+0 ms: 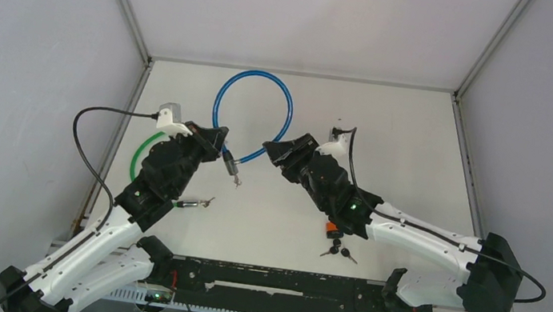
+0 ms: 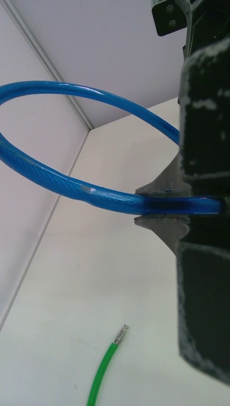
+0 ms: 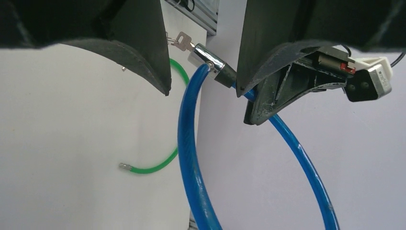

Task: Lock with the key
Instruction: Lock the lock.

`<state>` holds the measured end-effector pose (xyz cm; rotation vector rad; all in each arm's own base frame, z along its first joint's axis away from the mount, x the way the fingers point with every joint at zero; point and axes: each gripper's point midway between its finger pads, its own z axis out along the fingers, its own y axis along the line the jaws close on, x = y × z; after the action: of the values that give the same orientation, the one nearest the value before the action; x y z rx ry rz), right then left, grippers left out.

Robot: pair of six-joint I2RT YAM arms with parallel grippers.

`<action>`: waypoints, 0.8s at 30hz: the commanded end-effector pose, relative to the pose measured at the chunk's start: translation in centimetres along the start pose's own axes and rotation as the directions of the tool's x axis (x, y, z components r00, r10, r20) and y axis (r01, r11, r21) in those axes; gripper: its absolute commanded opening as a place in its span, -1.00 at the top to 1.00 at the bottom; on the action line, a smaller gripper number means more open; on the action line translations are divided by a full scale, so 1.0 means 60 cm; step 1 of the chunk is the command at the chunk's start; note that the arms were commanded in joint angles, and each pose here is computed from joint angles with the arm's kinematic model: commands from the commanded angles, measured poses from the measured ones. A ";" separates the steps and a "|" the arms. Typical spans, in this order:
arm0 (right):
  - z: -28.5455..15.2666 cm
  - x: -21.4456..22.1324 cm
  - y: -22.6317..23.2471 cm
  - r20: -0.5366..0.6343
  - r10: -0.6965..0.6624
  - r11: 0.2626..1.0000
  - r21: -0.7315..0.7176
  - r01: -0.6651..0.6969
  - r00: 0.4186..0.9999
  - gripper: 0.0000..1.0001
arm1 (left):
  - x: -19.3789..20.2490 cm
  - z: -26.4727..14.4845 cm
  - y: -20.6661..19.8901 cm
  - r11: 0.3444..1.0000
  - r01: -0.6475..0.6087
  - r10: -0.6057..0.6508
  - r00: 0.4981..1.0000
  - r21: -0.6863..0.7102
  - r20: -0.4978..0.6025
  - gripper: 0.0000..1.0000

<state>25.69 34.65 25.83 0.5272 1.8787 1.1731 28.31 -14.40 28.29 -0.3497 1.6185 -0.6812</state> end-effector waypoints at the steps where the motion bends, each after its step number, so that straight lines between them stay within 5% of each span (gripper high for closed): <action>1: 0.000 -0.029 0.029 0.047 0.033 0.997 -0.064 -0.030 0.998 -0.22 | -0.042 -0.004 -0.027 0.997 0.032 -0.038 0.995 0.065 0.093 1.00; 10: 0.047 -0.004 0.016 -0.030 0.076 0.995 -0.060 -0.078 0.997 -0.19 | -0.043 -0.011 -0.032 0.996 0.028 -0.036 0.995 0.088 0.089 1.00; 12: 0.052 0.004 0.020 -0.052 0.071 0.995 -0.072 -0.074 0.996 0.03 | -0.042 -0.012 -0.032 0.995 0.027 -0.034 0.996 0.091 0.085 1.00; 16: 0.052 0.020 0.026 -0.090 0.072 0.993 -0.089 -0.080 0.993 1.00 | -0.039 -0.013 -0.028 0.996 0.030 -0.038 0.996 0.084 0.084 1.00; 24: 0.037 0.054 0.061 -0.147 0.055 0.988 -0.135 -0.075 0.988 1.00 | -0.026 -0.005 -0.022 0.996 0.054 -0.060 0.995 0.073 0.074 1.00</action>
<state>27.05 37.23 22.72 0.5202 1.9561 1.2492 27.95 -14.03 27.38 -0.3368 1.6259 -0.6641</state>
